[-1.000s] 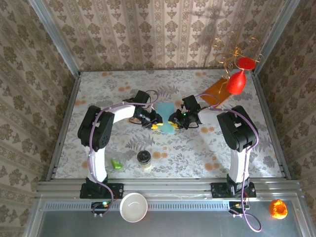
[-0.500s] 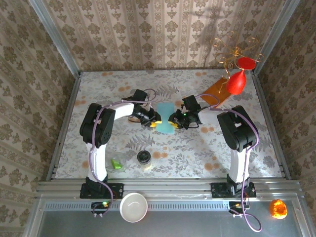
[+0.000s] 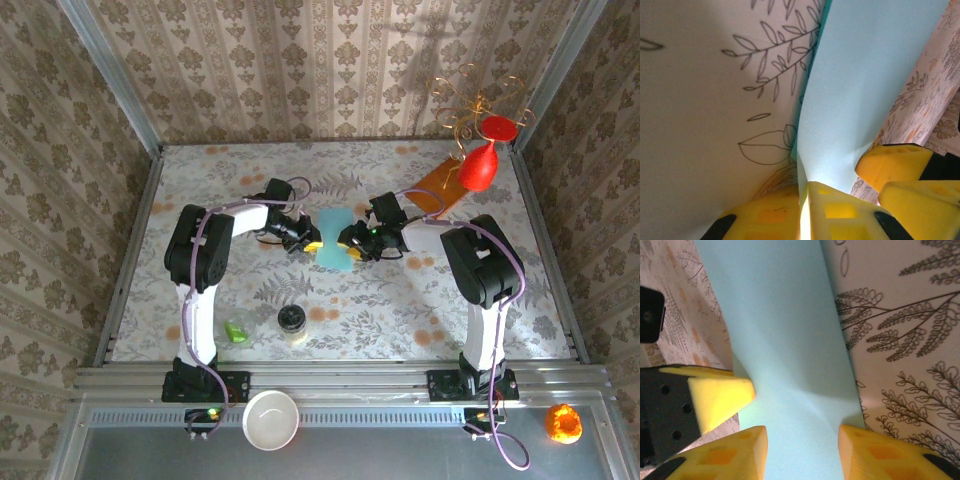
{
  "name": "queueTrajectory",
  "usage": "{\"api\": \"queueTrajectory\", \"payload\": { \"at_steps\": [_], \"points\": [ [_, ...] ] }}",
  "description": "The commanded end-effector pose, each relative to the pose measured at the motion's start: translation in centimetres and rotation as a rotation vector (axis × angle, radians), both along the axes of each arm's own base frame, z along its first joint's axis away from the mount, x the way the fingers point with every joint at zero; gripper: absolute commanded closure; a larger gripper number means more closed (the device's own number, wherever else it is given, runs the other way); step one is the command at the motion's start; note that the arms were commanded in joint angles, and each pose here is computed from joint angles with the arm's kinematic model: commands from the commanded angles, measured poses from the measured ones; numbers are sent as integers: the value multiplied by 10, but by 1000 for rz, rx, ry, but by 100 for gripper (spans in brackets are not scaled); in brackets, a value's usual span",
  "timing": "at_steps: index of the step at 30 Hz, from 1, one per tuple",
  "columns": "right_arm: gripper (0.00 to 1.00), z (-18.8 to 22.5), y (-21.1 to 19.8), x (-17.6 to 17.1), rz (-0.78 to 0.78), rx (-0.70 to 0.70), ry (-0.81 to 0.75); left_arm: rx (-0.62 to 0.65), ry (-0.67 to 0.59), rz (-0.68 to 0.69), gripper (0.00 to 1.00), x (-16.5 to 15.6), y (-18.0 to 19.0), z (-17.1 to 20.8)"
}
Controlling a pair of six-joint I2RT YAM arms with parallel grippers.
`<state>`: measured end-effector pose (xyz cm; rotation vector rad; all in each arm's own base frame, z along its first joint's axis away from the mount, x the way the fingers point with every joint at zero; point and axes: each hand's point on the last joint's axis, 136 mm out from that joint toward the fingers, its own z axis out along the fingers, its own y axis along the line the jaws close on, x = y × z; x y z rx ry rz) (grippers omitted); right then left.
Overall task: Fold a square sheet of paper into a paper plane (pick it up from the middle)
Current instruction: Third fold the triangle at the center of the table.
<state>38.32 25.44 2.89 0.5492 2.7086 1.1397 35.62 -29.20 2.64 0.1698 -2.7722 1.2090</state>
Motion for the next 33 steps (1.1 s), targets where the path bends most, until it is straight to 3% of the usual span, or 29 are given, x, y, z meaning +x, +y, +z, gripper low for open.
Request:
{"api": "queueTrajectory", "payload": {
  "at_steps": [1,6,9,15,25,33],
  "points": [
    [51,-11,-22,-5,-21,-102,0,-20,3,-20,90,0,-4,0],
    [42,34,-21,6,62,-133,-223,-33,-2,13,94,2,-4,7],
    [32,55,-27,4,105,-222,-375,-46,-3,39,94,4,-5,14],
    [26,77,-29,-10,247,-401,-591,-60,9,93,94,4,-6,23],
    [19,61,4,-42,602,-584,-787,-66,49,118,94,-6,-9,27],
    [19,38,25,-52,785,-657,-920,-66,66,128,95,-10,-8,23]
  ]
}}
